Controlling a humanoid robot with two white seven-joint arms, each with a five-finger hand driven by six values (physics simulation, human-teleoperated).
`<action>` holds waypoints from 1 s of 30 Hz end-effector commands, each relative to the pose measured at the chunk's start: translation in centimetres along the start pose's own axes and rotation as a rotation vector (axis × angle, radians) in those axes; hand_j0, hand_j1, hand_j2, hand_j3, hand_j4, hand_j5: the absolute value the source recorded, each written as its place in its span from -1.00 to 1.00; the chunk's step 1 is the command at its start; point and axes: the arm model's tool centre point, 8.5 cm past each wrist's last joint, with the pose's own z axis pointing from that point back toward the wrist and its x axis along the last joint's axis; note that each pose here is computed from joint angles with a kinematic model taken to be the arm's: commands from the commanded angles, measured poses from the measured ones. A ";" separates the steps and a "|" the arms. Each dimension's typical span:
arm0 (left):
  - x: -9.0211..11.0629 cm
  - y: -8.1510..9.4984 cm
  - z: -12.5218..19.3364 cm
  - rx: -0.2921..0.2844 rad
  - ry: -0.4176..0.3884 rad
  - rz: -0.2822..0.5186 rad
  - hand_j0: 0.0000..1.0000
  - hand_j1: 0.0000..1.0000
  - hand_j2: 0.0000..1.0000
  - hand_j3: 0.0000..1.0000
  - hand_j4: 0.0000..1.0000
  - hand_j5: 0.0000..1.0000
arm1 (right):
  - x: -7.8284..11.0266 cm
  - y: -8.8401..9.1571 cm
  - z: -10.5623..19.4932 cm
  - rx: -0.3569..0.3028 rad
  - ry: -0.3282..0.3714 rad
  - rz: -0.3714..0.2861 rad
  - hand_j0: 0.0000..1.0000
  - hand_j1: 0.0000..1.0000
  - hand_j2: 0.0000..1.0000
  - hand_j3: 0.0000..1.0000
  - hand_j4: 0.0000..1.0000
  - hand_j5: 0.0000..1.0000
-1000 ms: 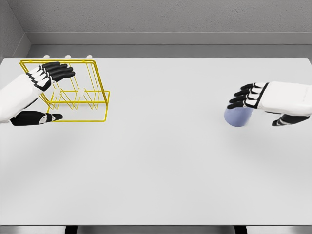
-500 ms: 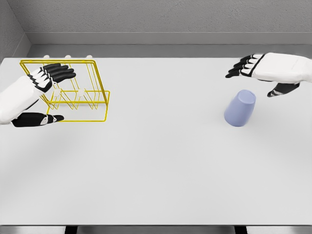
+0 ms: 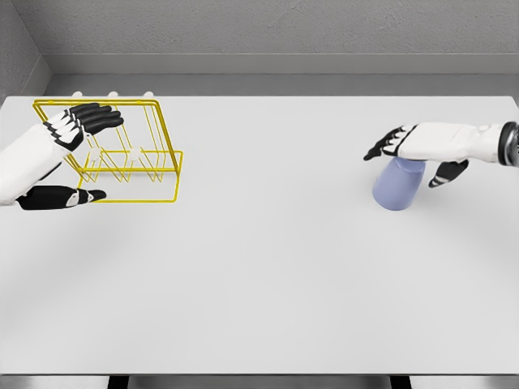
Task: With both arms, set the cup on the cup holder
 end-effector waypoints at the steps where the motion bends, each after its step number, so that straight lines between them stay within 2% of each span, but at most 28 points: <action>1: 0.0 0.0 0.0 0.007 0.000 0.007 1.00 1.00 1.00 1.00 1.00 1.00 | 0.1 0.2 -0.4 0.008 -0.005 -0.003 1.00 1.00 1.00 1.00 1.00 1.00; 17: 0.1 -0.7 0.2 0.007 0.006 0.029 1.00 1.00 1.00 1.00 1.00 1.00 | -0.2 0.9 -1.5 0.026 0.001 -0.009 0.99 0.99 0.99 0.99 0.99 0.99; 23: 0.0 -0.1 0.3 0.057 0.003 0.103 1.00 1.00 1.00 1.00 1.00 1.00 | -0.3 0.9 -1.4 0.036 0.011 0.008 0.81 0.81 0.81 0.81 0.81 0.81; 25: 0.0 0.2 0.3 0.079 0.001 0.135 1.00 1.00 1.00 1.00 1.00 1.00 | -0.2 1.0 -1.5 0.038 0.009 0.007 0.81 0.81 0.81 0.81 0.81 0.81; 30: 0.0 0.3 0.4 0.088 0.002 0.147 1.00 1.00 1.00 1.00 1.00 1.00 | -0.1 1.3 -1.6 0.050 0.006 0.008 0.79 0.79 0.79 0.79 0.79 0.79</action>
